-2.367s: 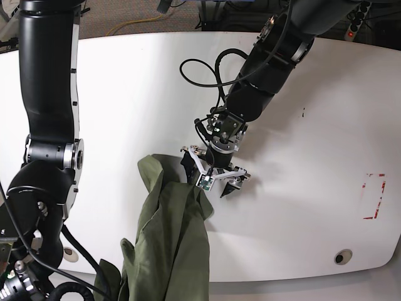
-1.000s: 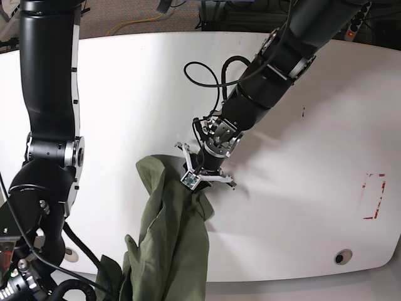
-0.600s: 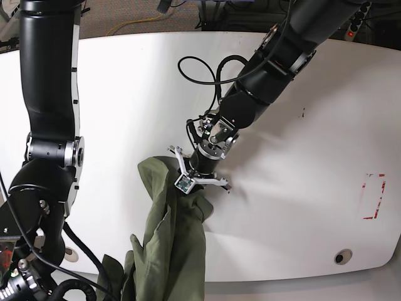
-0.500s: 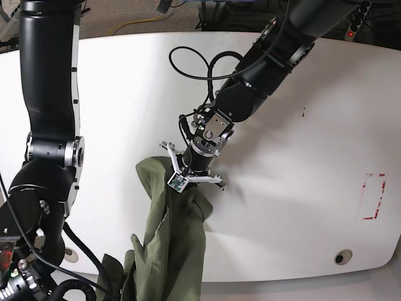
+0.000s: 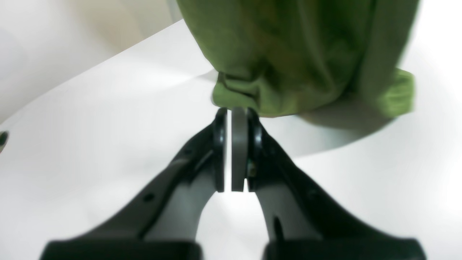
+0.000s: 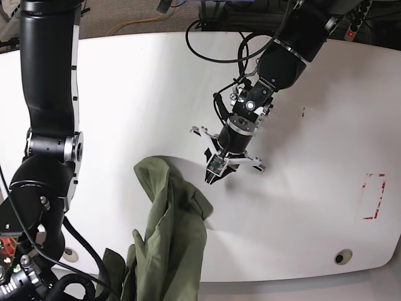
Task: Fold the T-shirt properly
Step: 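Close the left gripper on the shirt fabric and lift, then lift the shirt with the left gripper and carry it away from the right gripper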
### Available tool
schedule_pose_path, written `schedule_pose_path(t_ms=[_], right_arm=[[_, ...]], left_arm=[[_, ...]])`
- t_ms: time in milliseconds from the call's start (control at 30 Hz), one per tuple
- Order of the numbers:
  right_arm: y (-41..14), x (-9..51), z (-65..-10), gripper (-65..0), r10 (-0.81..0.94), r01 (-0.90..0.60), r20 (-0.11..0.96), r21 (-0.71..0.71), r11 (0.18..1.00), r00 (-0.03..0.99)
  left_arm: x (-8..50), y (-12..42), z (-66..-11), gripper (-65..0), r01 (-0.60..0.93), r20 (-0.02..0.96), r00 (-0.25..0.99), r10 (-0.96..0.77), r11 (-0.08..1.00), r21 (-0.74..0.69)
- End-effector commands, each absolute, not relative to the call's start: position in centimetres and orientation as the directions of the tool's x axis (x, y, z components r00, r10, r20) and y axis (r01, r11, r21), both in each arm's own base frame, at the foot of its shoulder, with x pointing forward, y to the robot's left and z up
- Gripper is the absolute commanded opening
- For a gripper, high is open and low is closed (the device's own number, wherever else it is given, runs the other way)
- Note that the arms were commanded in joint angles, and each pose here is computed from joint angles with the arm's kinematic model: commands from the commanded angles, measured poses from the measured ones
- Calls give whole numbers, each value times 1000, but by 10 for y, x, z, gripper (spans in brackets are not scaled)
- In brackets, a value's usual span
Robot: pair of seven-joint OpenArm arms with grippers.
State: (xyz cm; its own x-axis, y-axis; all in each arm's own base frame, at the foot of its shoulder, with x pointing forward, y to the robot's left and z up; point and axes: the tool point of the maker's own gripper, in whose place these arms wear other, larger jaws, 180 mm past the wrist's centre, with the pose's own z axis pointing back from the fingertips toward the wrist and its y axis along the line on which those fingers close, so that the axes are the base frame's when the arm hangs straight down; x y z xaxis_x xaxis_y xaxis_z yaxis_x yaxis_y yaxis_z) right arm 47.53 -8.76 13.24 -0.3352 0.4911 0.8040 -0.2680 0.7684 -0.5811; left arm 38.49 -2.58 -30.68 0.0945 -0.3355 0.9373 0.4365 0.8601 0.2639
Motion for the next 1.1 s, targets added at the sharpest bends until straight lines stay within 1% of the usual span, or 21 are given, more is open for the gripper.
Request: schedule_pose_path(t_ms=[0, 200, 300, 367, 467, 533, 633, 800, 867, 1067], right_arm=[[-90, 467, 158, -650, 474, -230, 788, -583, 779, -392], [-95, 468, 155, -650, 481, -224, 789, -584, 781, -382], [-93, 465, 162, -650, 475, -222, 785, -585, 780, -399], [-91, 458, 180, -650, 473, -204, 767, -595, 778, -433], [-72, 454, 187, -650, 445, -230, 766, -589, 775, -463], [-61, 452, 186, -650, 432, -253, 767, -589, 768, -474], [-24, 448, 179, -650, 439, -305, 747, -625, 718, -498], [19, 440, 171, -650, 429, -363, 733, -651, 666, -528], [31, 436, 170, -650, 416, -382, 733, -652, 655, -539], [41, 433, 169, -650, 414, -394, 728, -659, 640, -546]], left_arm=[[386, -30, -280, -646, 430, 951, 16, -308, 861, 271], [378, -29, -289, -644, 433, 952, 40, -305, 864, 258], [376, -27, -281, -644, 422, 957, 29, -287, 872, 249], [375, -20, -276, -644, 403, 962, 28, -272, 884, 238], [373, -3, -272, -646, 362, 967, 36, -251, 905, 222], [373, 12, -269, -646, 337, 965, 32, -261, 912, 235], [371, 30, -260, -646, 307, 963, 14, -270, 917, 253], [366, 60, -253, -646, 253, 957, 10, -289, 927, 277], [365, 71, -251, -646, 234, 955, 11, -298, 929, 287], [358, 92, -246, -646, 186, 955, 14, -296, 939, 289]])
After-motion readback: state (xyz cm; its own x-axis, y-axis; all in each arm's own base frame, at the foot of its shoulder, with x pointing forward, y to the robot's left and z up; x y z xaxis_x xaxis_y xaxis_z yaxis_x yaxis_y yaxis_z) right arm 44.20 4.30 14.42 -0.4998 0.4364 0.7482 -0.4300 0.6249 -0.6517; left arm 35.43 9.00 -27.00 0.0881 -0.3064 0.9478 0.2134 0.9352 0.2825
